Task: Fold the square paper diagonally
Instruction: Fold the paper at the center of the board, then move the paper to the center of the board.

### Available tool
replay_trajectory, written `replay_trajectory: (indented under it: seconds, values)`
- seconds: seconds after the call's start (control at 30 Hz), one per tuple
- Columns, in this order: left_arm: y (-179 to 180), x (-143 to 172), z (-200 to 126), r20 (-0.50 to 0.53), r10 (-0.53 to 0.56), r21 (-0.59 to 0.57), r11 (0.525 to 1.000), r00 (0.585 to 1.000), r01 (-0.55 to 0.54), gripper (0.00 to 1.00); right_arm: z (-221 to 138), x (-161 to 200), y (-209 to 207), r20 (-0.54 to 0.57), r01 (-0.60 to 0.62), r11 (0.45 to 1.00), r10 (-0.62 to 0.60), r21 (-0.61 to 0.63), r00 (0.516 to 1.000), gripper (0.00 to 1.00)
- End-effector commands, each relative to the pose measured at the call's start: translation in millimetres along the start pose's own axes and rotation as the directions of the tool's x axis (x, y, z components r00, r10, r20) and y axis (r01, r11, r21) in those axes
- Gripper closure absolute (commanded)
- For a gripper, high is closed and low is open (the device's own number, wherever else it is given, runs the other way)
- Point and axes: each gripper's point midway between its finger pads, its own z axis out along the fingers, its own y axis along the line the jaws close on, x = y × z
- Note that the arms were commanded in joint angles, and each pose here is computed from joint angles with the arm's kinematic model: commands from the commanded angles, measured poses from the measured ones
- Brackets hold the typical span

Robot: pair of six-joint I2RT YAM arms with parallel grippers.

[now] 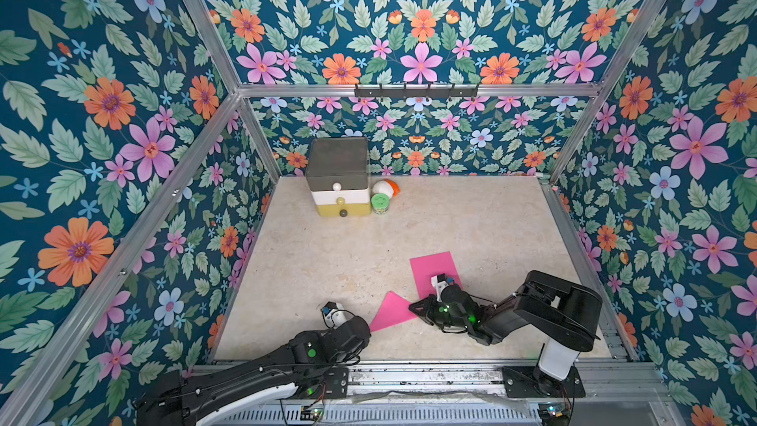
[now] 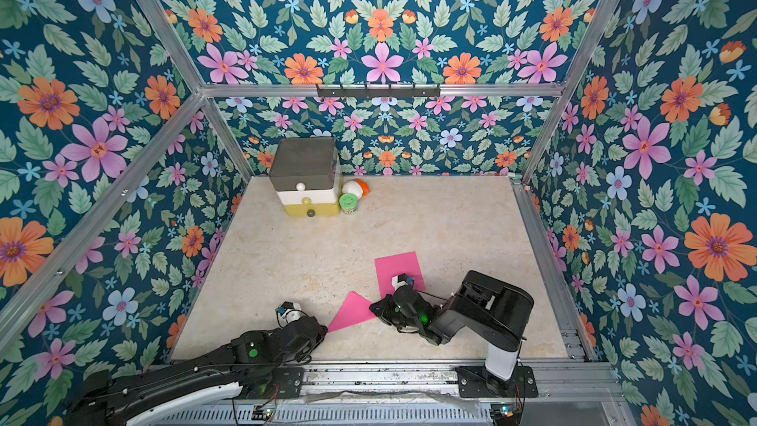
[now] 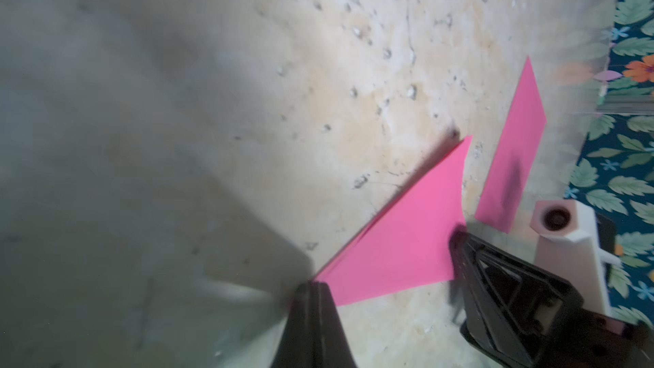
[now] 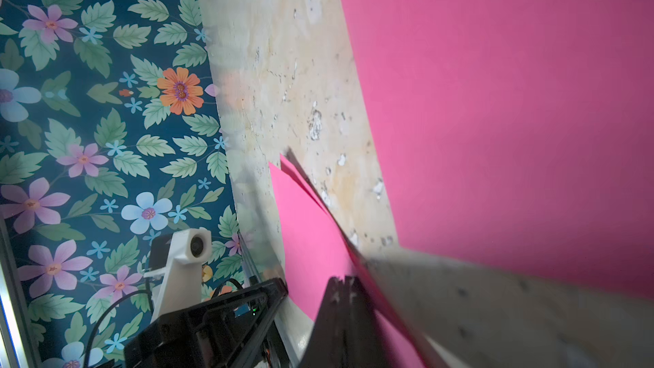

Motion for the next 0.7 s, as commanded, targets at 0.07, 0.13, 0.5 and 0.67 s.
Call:
replay_trajectory:
  seconds: [0.07,0.13,0.5,0.67]
  values:
    - [51,-26,-24,0.091,0.105,-0.246,0.966,0.990,-0.080,1.00,-7,3,-57,0.005,-0.017,0.974,0.017,0.225,1.000,1.00]
    - [32,-34,-34,0.114,0.150,-0.224,0.967,0.982,-0.122,1.00,-7,2,-40,0.000,0.021,0.983,-0.022,0.183,1.000,1.00]
    - [-190,-25,-53,0.211,0.529,0.039,0.835,0.822,-0.548,0.92,-123,-95,59,0.314,0.138,0.969,-0.198,0.205,0.929,0.28]
    - [-233,33,-17,0.088,0.544,0.300,0.784,0.834,-0.543,0.84,-180,-131,-9,0.406,-0.038,0.955,-0.089,0.295,0.910,0.24]
